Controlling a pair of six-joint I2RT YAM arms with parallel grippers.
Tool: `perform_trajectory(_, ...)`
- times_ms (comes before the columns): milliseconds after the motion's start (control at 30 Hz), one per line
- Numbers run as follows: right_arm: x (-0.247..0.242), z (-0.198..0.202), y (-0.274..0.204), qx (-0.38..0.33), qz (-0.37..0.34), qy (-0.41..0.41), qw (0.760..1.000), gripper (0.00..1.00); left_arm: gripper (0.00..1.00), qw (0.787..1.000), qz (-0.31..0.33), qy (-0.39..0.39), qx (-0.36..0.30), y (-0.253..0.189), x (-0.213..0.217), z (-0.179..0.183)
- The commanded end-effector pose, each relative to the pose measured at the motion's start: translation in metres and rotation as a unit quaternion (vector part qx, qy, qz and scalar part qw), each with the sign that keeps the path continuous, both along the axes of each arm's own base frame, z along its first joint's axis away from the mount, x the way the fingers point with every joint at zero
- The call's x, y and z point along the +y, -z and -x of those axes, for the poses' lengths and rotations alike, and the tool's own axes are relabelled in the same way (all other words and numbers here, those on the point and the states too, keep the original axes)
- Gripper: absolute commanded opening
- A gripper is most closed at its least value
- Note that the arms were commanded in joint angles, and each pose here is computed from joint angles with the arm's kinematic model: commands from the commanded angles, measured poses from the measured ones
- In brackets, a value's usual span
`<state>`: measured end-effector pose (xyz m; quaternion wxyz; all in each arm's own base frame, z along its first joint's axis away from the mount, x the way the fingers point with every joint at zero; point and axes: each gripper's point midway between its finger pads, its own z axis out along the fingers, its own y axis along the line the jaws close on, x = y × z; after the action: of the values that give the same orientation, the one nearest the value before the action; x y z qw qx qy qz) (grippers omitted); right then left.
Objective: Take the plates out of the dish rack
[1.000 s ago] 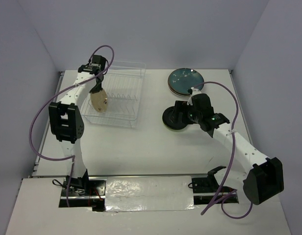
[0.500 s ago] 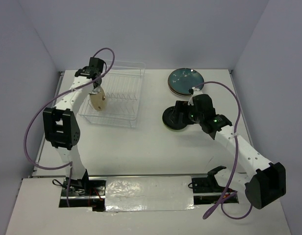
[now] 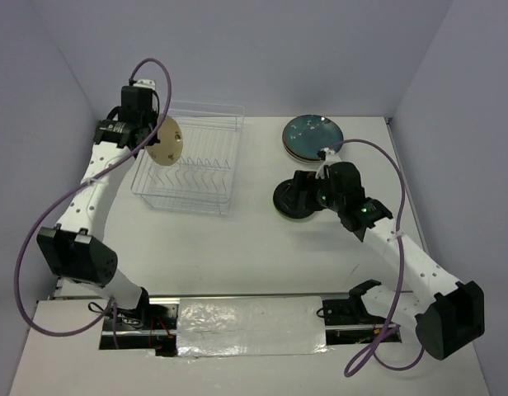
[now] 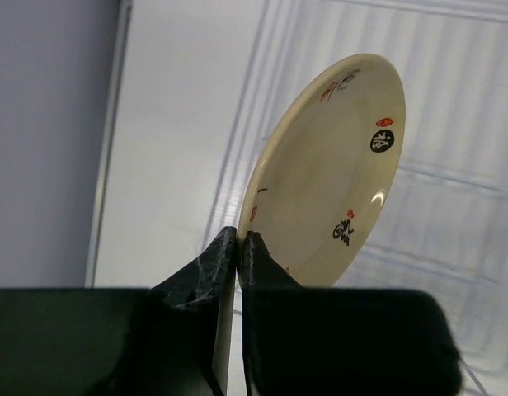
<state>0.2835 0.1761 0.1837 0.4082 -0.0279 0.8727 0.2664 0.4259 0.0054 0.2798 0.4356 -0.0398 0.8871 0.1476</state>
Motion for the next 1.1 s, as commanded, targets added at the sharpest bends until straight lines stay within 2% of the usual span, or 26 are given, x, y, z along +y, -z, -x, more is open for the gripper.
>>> perform_trajectory(0, 0.039, 0.018, -0.052, -0.079, -0.109, -0.104, 0.985, 1.0, 0.0, 0.987, 0.114, 0.068, -0.086, -0.059, -0.043, 0.016)
perform_trajectory(67, 0.056, 0.026, -0.075, -0.126, -0.16, -0.156, 0.967, 1.0, 0.0, 0.964, 0.198, 0.15, -0.09, -0.066, -0.085, 0.026)
perform_trajectory(133, 0.066, 0.035, -0.095, -0.15, -0.205, -0.189, 0.949, 1.0, 0.0, 0.943, 0.246, 0.203, -0.097, -0.07, -0.109, 0.042)
perform_trajectory(167, 0.068, 0.036, -0.101, -0.157, -0.216, -0.196, 0.944, 1.0, 0.0, 0.921, 0.286, 0.244, -0.1, -0.078, -0.127, 0.058)
perform_trajectory(200, 0.071, 0.037, -0.11, -0.166, -0.233, -0.203, 0.937, 1.0, 0.0, 0.913, 0.306, 0.258, -0.081, -0.063, -0.136, 0.066)
perform_trajectory(233, 0.073, 0.037, -0.112, -0.166, -0.238, -0.206, 0.935, 1.0, 0.0, 0.897, 0.325, 0.281, -0.103, -0.076, -0.145, 0.075)
perform_trajectory(267, 0.075, 0.037, -0.115, -0.166, -0.245, -0.207, 0.933, 1.0, 0.0, 0.885, 0.345, 0.302, -0.081, -0.06, -0.156, 0.085)
perform_trajectory(333, 0.077, 0.03, -0.117, -0.162, -0.241, -0.199, 0.936, 1.0, 0.0, 0.871, 0.357, 0.326, -0.089, -0.06, -0.164, 0.097)
perform_trajectory(400, 0.079, 0.025, -0.116, -0.152, -0.233, -0.194, 0.941, 1.0, 0.0, 0.864, 0.371, 0.335, -0.06, -0.036, -0.172, 0.108)
perform_trajectory(500, 0.084, 0.02, -0.108, -0.138, -0.235, -0.19, 0.943, 1.0, 0.0, 0.835, 0.401, 0.375, -0.046, -0.024, -0.186, 0.127)
perform_trajectory(600, 0.084, 0.004, -0.089, -0.111, -0.207, -0.158, 0.959, 0.99, 0.0, 0.799, 0.441, 0.407, -0.045, -0.024, -0.2, 0.141)
perform_trajectory(700, 0.087, -0.005, -0.074, -0.094, -0.194, -0.148, 0.965, 0.94, 0.0, 0.784, 0.454, 0.422, -0.036, -0.02, -0.206, 0.146)
perform_trajectory(800, 0.099, 0.001, -0.071, -0.082, -0.214, -0.183, 0.956, 0.62, 0.0, 0.788, 0.452, 0.416, -0.032, -0.015, -0.206, 0.144)
perform_trajectory(833, 0.103, 0.005, -0.069, -0.074, -0.222, -0.196, 0.952, 0.46, 0.0, 0.79, 0.452, 0.414, -0.028, -0.012, -0.206, 0.142)
perform_trajectory(933, 0.107, 0.008, -0.075, -0.077, -0.236, -0.21, 0.946, 0.26, 0.02, 0.793, 0.453, 0.407, -0.019, -0.007, -0.206, 0.139)
perform_trajectory(967, 0.107, 0.008, -0.076, -0.079, -0.238, -0.212, 0.945, 0.16, 0.06, 0.796, 0.451, 0.403, -0.019, -0.006, -0.205, 0.138)
perform_trajectory(1000, 0.107, 0.008, -0.076, -0.078, -0.238, -0.21, 0.945, 0.06, 0.13, 0.806, 0.446, 0.389, -0.015, 0.0, -0.202, 0.134)
perform_trajectory(1033, 0.107, 0.008, -0.076, -0.078, -0.239, -0.209, 0.945, 0.0, 0.26, 0.813, 0.441, 0.38, -0.016, 0.0, -0.199, 0.131)
perform_trajectory(1067, 0.105, 0.004, -0.072, -0.073, -0.232, -0.194, 0.95, 0.0, 0.7, 0.823, 0.432, 0.369, -0.015, 0.003, -0.196, 0.129)
